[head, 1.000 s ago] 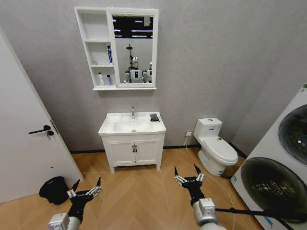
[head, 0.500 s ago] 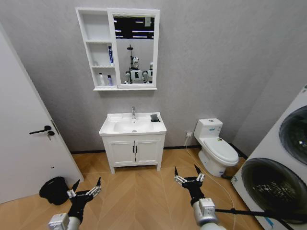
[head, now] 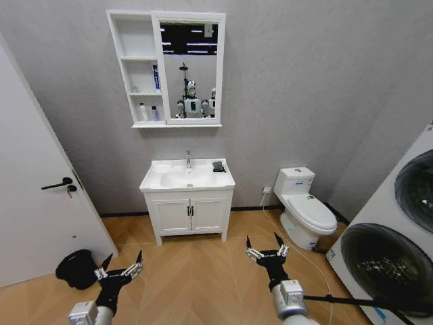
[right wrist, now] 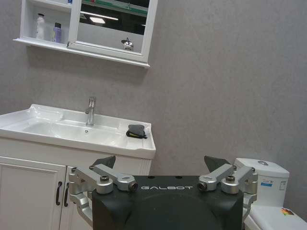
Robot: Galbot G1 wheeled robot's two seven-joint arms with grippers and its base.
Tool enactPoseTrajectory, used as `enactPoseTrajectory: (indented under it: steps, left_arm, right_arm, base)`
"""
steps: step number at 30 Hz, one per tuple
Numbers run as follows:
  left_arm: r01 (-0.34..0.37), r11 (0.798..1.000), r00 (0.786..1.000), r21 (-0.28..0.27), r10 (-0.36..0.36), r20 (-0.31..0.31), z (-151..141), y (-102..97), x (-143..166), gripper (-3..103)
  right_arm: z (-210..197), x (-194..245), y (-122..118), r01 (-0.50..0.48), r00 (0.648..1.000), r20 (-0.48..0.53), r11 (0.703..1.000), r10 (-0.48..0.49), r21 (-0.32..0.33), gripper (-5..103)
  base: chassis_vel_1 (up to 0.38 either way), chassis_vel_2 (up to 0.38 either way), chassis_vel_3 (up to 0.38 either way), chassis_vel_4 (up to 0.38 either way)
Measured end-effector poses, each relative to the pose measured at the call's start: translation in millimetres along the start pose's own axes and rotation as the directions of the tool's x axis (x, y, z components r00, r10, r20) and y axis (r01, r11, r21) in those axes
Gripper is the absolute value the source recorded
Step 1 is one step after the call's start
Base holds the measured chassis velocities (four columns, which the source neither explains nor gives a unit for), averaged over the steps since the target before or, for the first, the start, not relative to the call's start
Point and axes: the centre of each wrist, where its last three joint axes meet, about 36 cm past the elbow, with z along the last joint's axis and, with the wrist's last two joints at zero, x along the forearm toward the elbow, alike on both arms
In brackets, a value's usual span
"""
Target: Move facial cleanser and shampoo from washbasin to cabinet, then wipe washbasin with towel.
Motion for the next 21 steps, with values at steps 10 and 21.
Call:
enactPoseTrajectory:
  steps: [10,21]
  left_arm:
    - [0.0,1.0,1.0,0.0,0.0,0.0,0.0,0.0,0.0,100]
    - [0.0,1.0,1.0,0.0,0.0,0.0,0.0,0.0,0.0,100]
  right_arm:
    - [-0.2,0.0,0.0,0.0,1.0,0.0,1.0,0.0,-0.001,100]
    - [-0.3,0.0,0.0,0.0,1.0,0.0,1.0,0.0,-0.001,100]
  base:
    - [0.0,0.0,0.0,0.0]
    - [0.0,0.0,0.0,0.0]
